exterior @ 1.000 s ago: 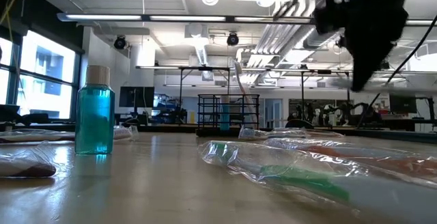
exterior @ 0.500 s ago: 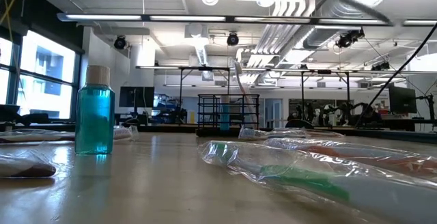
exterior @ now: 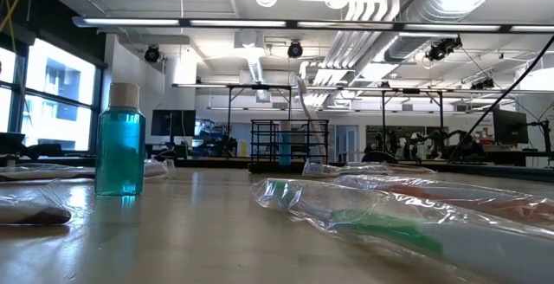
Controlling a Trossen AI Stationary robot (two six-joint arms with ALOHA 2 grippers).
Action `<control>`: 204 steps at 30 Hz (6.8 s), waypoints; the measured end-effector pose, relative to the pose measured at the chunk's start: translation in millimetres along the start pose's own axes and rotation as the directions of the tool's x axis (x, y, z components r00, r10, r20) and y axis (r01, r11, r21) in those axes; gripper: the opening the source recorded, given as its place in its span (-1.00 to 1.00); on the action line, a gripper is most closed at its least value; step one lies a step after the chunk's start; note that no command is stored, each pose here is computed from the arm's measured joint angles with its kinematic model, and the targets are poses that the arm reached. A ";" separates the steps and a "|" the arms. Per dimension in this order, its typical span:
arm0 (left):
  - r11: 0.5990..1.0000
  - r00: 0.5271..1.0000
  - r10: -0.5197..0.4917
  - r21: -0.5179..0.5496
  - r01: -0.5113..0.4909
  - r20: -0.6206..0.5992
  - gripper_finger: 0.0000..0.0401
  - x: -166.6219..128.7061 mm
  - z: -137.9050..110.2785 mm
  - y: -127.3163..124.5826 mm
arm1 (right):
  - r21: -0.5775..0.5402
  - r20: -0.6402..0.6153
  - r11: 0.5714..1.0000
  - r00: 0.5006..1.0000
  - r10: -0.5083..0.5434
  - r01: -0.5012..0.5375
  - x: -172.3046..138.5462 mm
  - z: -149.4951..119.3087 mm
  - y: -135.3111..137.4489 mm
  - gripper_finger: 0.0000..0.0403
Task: Pick & Place toothbrushing station
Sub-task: Put the middle green toothbrush into the mesh organizer
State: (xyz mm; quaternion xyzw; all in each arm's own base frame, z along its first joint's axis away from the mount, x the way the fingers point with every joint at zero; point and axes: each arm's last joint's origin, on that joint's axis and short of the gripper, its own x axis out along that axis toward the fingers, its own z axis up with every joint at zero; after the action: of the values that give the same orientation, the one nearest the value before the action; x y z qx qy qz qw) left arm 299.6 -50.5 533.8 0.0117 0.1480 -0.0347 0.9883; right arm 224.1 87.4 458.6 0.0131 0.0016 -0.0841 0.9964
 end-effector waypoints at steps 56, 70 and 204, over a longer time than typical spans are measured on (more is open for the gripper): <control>0.999 0.993 0.039 0.014 -0.041 0.114 -0.43 61.1 1.4 12.4 | -0.105 0.182 0.994 0.982 0.051 -0.032 21.6 12.2 -1.1 -0.98; 0.998 0.995 0.029 0.044 -0.033 0.095 -0.84 61.1 -0.4 12.1 | -0.129 0.143 0.991 0.989 0.048 -0.030 22.0 8.3 -0.8 -0.88; 0.981 0.990 0.128 -0.155 -0.116 0.067 -0.84 59.7 -335.4 280.5 | -0.096 0.099 0.927 0.930 -0.353 0.362 -5.5 21.4 -63.6 0.28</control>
State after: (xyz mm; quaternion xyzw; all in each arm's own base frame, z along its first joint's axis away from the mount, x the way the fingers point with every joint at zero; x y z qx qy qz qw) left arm 278.8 236.6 199.2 -0.0554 0.1113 0.0368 0.9916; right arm 208.1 25.1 478.3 -0.0470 -0.0310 -0.2645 0.9627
